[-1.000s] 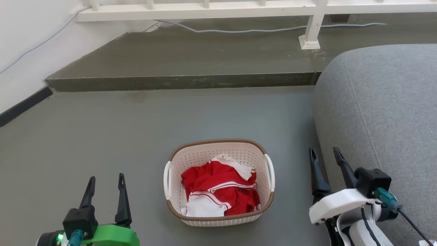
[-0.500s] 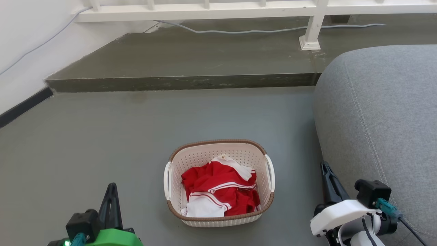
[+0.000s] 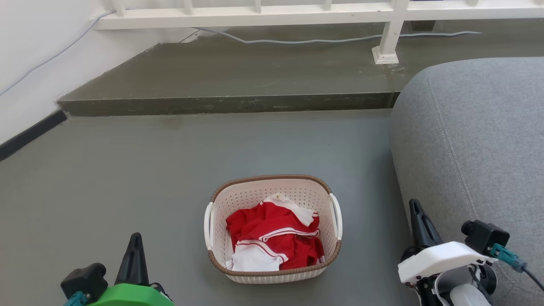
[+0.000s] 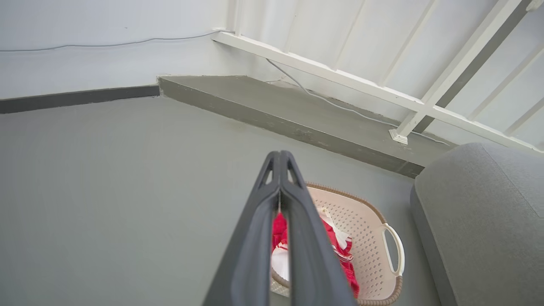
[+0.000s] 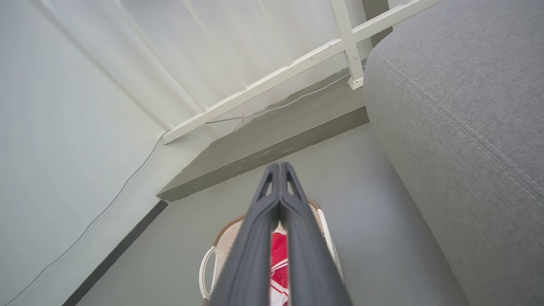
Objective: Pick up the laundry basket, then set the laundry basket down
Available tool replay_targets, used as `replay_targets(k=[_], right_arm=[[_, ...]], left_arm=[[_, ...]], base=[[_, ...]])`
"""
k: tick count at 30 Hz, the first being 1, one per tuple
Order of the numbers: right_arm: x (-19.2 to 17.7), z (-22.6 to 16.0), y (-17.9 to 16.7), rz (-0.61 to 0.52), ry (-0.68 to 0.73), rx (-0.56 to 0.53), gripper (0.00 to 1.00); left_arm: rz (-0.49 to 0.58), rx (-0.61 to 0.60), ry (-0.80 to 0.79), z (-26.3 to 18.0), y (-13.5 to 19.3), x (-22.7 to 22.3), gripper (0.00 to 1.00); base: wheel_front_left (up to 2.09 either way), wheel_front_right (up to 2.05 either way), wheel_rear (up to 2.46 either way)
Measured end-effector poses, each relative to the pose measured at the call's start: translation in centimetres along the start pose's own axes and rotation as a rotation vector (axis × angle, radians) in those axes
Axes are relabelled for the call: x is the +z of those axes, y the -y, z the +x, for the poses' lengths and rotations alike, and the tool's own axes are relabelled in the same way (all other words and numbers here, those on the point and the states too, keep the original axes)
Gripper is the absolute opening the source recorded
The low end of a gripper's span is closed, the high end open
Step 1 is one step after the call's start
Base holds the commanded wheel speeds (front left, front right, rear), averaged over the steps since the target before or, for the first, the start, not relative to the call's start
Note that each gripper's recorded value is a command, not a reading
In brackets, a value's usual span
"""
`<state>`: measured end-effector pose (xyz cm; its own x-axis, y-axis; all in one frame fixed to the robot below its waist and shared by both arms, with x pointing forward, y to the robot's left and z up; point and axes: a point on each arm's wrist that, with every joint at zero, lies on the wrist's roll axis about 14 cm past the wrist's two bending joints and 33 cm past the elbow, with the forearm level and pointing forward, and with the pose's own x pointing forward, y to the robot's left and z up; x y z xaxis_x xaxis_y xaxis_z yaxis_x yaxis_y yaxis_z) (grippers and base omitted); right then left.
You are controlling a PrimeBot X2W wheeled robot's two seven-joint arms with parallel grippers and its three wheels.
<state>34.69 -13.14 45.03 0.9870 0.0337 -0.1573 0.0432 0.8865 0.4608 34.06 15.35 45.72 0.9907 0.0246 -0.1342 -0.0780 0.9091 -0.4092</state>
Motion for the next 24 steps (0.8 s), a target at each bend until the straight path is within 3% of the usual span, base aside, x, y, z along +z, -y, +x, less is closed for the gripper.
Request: replay_targets(k=[24], right_arm=[[0.7, 0.3, 2.3, 0.336, -0.029, -0.062, 0.00]], left_arm=[[-0.353, 0.044, -0.061, 0.5, -1.4, -0.2, 0.00]], base=[[0.00, 0.00, 0.00]])
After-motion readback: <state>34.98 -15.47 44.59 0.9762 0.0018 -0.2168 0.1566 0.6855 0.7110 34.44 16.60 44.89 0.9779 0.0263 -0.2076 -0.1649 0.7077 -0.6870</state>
